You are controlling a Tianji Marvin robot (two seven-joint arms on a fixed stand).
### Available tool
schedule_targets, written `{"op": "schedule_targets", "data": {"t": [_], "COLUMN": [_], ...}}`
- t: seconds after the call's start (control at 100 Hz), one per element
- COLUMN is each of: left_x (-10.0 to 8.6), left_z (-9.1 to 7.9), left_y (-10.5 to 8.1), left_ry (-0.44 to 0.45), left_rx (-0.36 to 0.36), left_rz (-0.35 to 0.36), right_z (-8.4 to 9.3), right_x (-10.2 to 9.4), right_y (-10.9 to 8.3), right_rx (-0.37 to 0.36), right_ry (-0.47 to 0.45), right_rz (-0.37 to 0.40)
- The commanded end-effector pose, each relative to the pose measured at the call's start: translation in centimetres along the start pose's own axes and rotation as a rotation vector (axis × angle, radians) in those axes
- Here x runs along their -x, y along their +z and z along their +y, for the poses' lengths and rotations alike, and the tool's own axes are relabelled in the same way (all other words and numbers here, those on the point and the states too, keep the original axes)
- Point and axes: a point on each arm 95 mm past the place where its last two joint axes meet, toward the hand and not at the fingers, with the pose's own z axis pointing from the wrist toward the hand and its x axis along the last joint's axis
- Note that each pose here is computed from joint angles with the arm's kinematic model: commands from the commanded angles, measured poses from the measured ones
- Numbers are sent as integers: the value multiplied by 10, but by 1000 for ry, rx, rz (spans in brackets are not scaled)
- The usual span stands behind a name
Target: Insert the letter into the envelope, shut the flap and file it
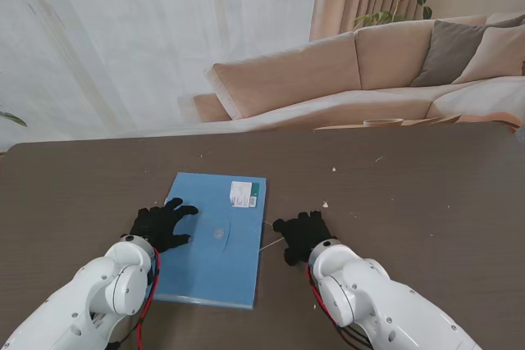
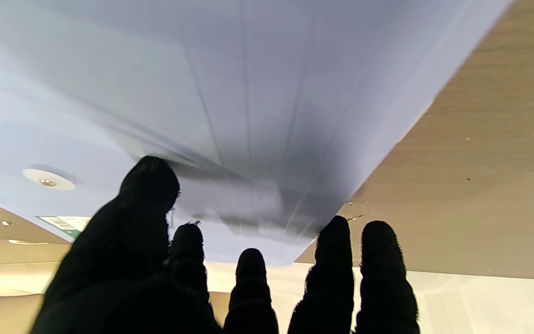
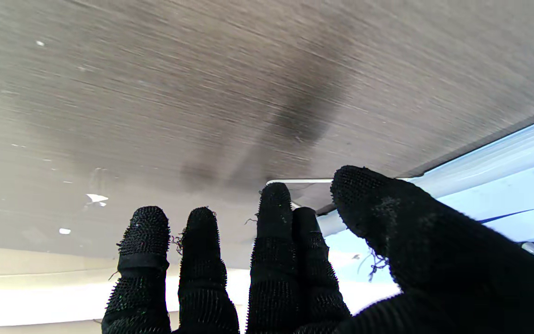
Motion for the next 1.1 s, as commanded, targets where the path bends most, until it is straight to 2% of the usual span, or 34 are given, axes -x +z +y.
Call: {"op": "schedule_targets", "data": {"t": [0.0, 0.09, 0.19, 0.29, 0.44, 0.68, 0.88, 0.98, 1.09], "left_x": [-2, -1, -1, -1, -1, -2, -3, -3, -3], "left_z": [9, 9, 9, 9, 8, 8, 9, 8, 9], "left_y": [-2, -2, -2, -2, -2, -1, -1, -1, -1], "left_ry": [0, 0, -1, -1, -3, -2, -4, -4, -4], "left_rx": [35, 36, 36, 36, 35, 37, 37, 37, 37], "left_rz": [2, 1, 1, 1, 5, 7, 5, 6, 8], "right_z": [-14, -13, -11, -11, -12, -17, -18, -19, -19], "right_x": [3, 4, 3, 0, -5, -8, -9, -9, -10], "right_y": [-4, -7, -8, -7, -4, 0, 2, 4, 6], "right_rx": [-33, -3, 54, 71, 54, -19, -35, -4, 68], "right_ry": [1, 17, 46, 81, 94, 83, 87, 81, 108], "right_rz": [-18, -10, 35, 91, 155, 208, 234, 230, 207]}}
